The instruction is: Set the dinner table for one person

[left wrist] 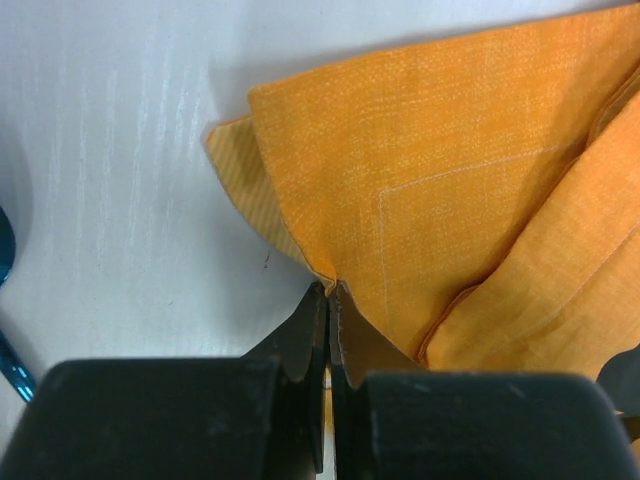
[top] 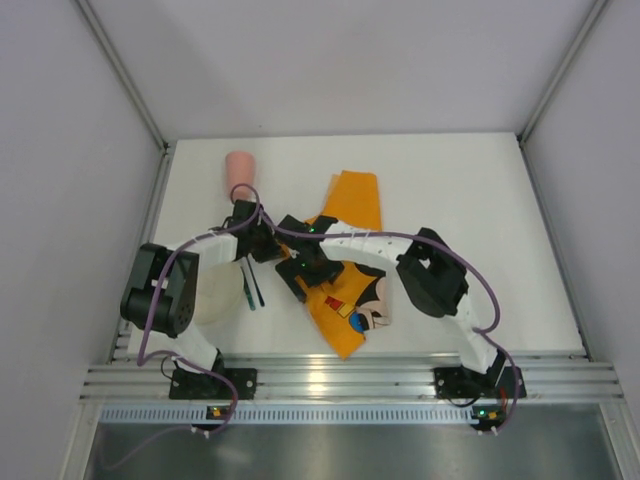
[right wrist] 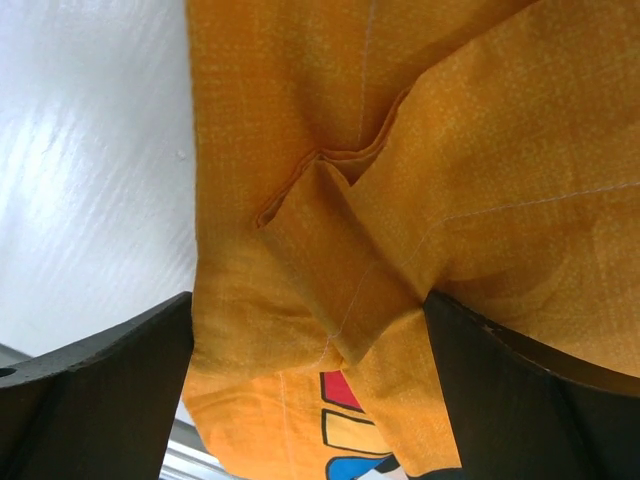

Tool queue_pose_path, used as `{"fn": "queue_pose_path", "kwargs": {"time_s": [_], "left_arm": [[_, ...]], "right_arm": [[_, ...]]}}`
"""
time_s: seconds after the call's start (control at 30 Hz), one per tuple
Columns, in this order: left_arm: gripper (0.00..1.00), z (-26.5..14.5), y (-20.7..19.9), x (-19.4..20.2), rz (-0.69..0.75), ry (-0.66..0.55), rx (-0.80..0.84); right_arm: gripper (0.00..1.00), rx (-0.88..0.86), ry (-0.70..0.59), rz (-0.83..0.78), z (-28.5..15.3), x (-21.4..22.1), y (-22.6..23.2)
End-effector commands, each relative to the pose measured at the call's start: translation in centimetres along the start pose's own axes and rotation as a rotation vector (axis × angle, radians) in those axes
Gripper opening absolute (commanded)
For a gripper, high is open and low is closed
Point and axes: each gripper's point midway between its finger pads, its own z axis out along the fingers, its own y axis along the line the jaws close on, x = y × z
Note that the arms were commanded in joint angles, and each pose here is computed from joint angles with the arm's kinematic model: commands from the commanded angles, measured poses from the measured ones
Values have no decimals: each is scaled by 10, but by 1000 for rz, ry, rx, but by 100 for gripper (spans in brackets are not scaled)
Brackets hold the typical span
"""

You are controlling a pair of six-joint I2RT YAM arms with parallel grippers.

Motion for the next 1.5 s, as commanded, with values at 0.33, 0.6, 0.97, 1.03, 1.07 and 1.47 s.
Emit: {"fn": "queue_pose_path", "kwargs": {"time_s": [0.33, 0.6, 0.97, 1.03, 1.07, 1.47], "left_arm": [[0, -12, 64, 29, 92, 118, -255], [0, -17, 69, 38, 72, 126, -260], [0, -33, 65, 34, 69, 109, -267], [0, -37, 65, 34, 73, 108, -272], [0, -38, 64, 33, 75, 106, -272], [0, -38, 66, 32, 78, 118, -289]], "right_arm": [[100, -274, -165, 13, -63, -21, 24], [100, -296, -194, 23, -68, -32, 29], [97, 100, -160, -40, -17, -46, -18], [94, 92, -159, -39, -14, -46, -16], [93, 88, -158, -40, -13, -45, -14], [59, 31, -165, -93, -16, -29, 18]]}}
